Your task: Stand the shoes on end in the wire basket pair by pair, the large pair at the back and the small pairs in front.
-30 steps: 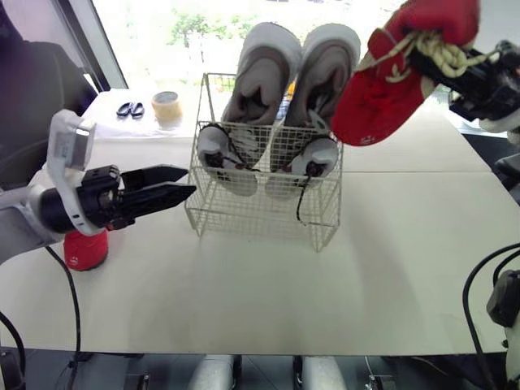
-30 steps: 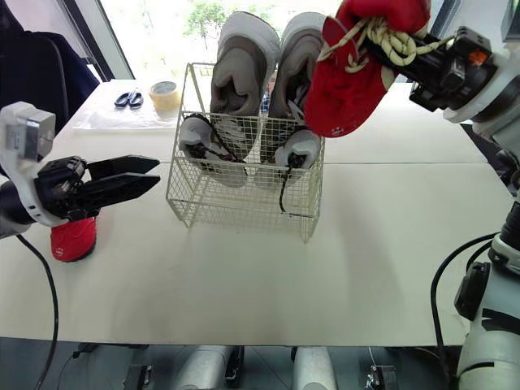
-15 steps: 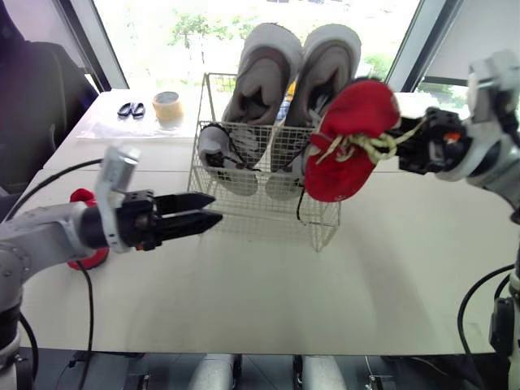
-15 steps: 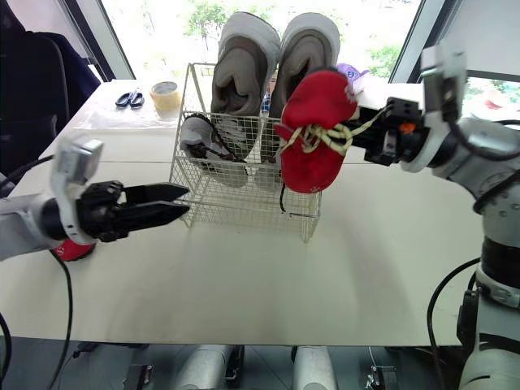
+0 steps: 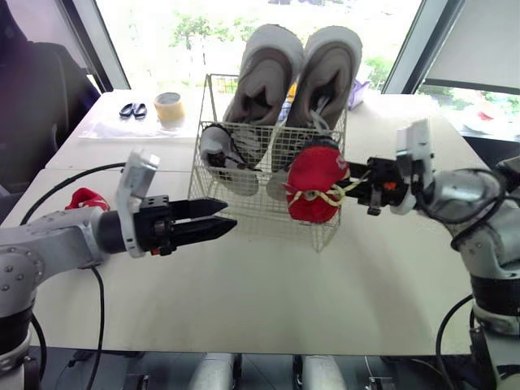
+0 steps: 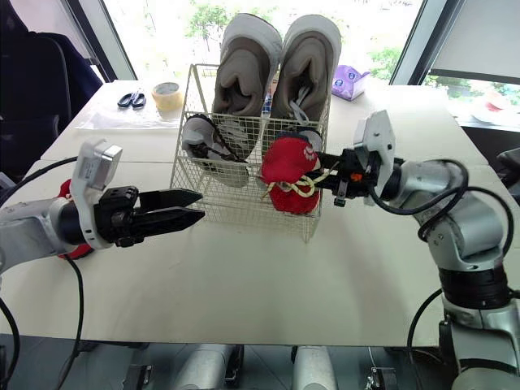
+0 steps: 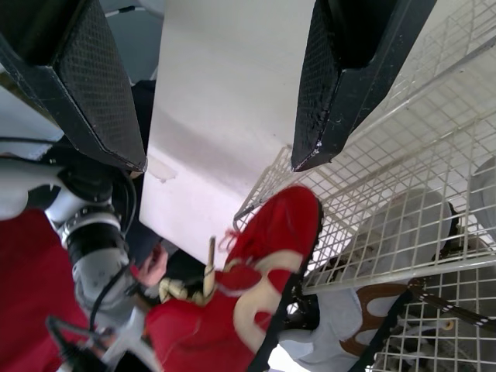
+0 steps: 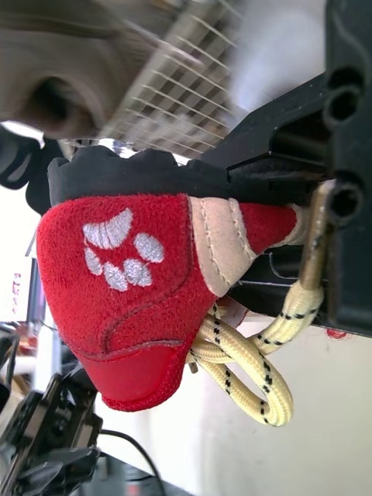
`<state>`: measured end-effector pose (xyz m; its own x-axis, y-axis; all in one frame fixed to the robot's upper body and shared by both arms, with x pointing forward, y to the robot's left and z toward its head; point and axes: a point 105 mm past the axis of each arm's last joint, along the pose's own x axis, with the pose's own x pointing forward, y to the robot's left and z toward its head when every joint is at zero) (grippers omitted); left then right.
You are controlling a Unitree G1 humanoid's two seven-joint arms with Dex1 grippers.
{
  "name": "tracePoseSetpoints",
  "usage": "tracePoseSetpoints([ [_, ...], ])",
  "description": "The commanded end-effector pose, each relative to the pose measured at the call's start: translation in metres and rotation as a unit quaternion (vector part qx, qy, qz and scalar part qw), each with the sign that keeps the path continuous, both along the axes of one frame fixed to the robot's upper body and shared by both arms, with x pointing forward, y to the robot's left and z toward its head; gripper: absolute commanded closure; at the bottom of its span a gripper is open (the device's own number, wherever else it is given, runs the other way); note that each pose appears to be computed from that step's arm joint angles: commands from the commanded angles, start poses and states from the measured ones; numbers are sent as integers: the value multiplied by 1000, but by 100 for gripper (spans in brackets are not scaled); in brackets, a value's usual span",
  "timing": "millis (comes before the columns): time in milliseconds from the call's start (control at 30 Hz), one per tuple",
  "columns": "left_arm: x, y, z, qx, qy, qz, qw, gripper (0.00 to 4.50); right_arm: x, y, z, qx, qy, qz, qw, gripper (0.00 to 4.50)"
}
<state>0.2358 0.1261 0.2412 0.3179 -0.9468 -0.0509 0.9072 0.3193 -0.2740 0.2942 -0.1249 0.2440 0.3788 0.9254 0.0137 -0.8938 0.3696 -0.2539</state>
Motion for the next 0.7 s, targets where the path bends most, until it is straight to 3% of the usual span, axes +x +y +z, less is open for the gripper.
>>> tracePoseSetpoints([
  [33,1,1,10,-4,-22,0,1000,147,2,-2,2,18,-21,-19,999,403],
  [100,3,2,10,-4,-21,1,1000,147,4,-5,-5,18,-13,-26,999,403],
  [367,2,4,9,0,-15,-8,1000,140,1,-9,4,26,-12,-35,999,9],
  [700,4,6,9,-2,-11,-20,1000,140,-23,-8,34,25,-27,-22,999,3],
])
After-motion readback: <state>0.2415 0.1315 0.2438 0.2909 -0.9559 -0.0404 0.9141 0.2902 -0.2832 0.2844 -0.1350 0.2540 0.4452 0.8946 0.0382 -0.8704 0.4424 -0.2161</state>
